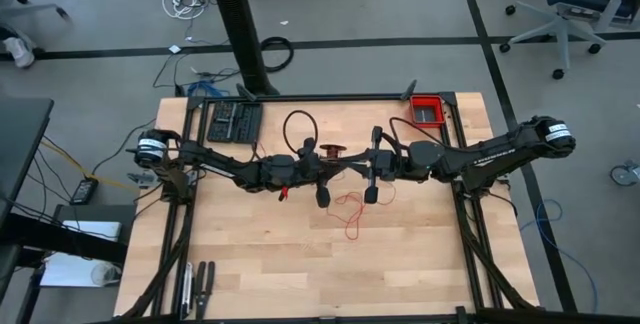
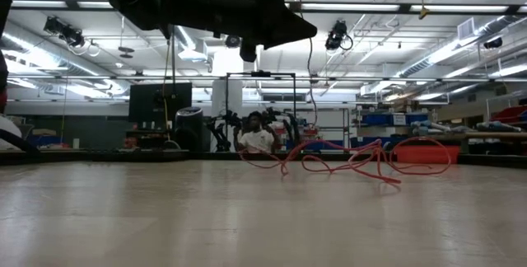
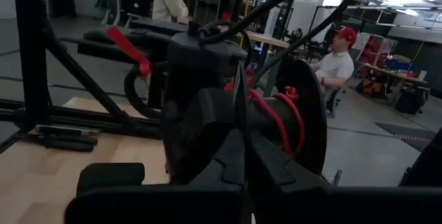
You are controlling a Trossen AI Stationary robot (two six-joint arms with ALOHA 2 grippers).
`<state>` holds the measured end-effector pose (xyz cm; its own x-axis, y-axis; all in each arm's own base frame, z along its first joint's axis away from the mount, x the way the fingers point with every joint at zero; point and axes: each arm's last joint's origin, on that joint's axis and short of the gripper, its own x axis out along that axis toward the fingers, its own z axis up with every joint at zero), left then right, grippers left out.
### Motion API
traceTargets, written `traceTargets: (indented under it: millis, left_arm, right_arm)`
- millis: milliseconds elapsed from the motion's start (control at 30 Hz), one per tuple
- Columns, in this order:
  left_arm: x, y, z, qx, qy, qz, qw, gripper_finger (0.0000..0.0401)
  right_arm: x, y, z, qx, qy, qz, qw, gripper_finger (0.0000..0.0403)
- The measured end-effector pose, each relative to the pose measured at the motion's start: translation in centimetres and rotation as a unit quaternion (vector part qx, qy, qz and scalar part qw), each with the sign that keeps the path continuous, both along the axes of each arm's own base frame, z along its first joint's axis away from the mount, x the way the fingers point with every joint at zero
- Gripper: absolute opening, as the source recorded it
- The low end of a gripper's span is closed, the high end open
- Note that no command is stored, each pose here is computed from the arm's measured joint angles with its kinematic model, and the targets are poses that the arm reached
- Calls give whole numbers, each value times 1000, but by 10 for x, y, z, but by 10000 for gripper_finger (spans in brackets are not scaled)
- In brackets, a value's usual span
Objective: Coil cords
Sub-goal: Coil the red wire on the black spool
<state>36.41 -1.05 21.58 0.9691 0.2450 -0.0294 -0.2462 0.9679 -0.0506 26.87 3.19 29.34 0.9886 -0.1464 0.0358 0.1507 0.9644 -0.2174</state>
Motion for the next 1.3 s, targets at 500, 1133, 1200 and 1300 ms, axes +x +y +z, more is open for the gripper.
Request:
traceTargets:
  millis: [500,1133,1200,1300]
  left_arm:
    - [-16,3,1,36,122,33,991,1]
    - [-46,-25,36,124,165,-120,971,1]
    - [-45,-25,40,129,176,-118,969,0]
    - [-42,-24,52,131,206,-116,963,0]
  right_arm:
    - [-17,0,5,-10,39,-7,999,0]
    - [-26,9,-30,27,221,64,973,0]
    - [-26,9,-33,36,233,65,970,0]
    - [-23,10,-39,53,248,72,965,0]
